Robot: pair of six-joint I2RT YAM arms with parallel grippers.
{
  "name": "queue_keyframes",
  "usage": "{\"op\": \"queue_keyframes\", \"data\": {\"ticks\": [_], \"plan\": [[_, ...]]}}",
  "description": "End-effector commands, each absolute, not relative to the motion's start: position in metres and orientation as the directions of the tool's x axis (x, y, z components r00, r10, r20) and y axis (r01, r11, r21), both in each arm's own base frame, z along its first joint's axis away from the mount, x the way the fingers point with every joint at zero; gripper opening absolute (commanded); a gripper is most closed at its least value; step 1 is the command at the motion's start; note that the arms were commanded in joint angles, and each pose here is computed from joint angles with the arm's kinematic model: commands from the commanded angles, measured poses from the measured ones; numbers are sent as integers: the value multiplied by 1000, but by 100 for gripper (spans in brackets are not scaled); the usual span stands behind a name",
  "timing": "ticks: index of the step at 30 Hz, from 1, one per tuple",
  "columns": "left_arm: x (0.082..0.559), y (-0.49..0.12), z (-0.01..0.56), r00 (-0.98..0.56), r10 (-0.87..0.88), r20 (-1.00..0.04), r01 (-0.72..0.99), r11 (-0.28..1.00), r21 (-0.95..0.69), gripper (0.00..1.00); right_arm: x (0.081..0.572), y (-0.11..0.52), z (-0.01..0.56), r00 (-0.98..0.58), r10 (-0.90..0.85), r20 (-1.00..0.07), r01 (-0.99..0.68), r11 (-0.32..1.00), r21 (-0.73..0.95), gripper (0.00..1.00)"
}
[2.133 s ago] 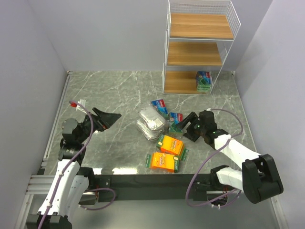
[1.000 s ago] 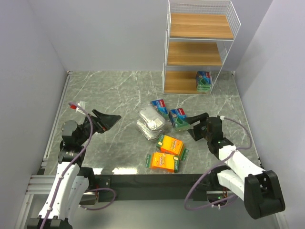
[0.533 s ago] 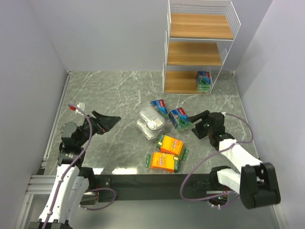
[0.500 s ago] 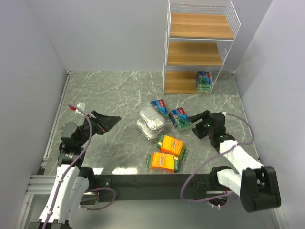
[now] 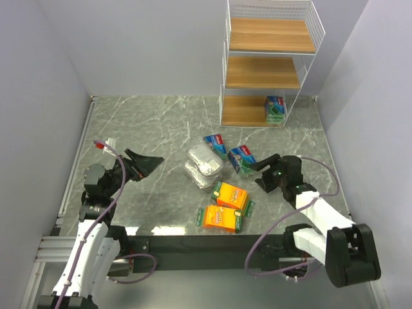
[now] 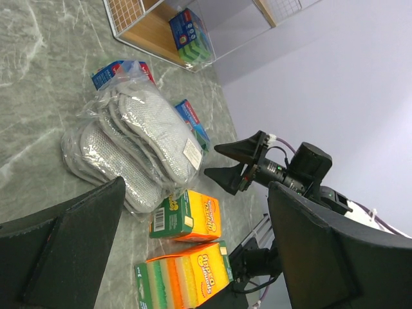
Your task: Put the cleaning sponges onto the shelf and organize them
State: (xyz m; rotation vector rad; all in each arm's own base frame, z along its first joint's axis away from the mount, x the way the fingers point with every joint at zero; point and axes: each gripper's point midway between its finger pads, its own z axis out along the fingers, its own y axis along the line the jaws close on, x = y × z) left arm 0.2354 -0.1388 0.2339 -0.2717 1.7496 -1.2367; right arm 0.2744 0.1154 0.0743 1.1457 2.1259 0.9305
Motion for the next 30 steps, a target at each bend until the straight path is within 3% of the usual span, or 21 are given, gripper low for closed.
{"op": "queue_keyframes", "data": {"ticks": [1, 7, 16, 19, 20, 23, 30], "plan": [[233, -140, 245, -509, -631, -585, 359, 462, -811, 100, 288, 131, 90, -508, 851, -135, 435, 389, 812, 79], [233, -140, 247, -508, -629, -588, 360, 465, -809, 99, 301, 138, 76, -503, 857, -107, 464, 372, 804, 75], [233, -139, 245, -507, -629, -589, 353, 472, -808, 100, 316, 128, 72, -421, 896, -138, 481, 350, 804, 54], [234, -140, 244, -513, -629, -584, 351, 467, -811, 99, 320, 128, 72, -419, 897, -143, 475, 351, 807, 32], [234, -140, 245, -514, -631, -581, 353, 462, -813, 100, 320, 129, 69, -425, 895, -137, 483, 352, 802, 19], [234, -141, 245, -516, -628, -582, 353, 463, -813, 99, 321, 132, 64, -443, 887, -128, 487, 359, 796, 0], [233, -140, 247, -511, -624, -591, 354, 474, -806, 99, 324, 136, 84, -446, 888, -110, 424, 318, 848, 0]]}}
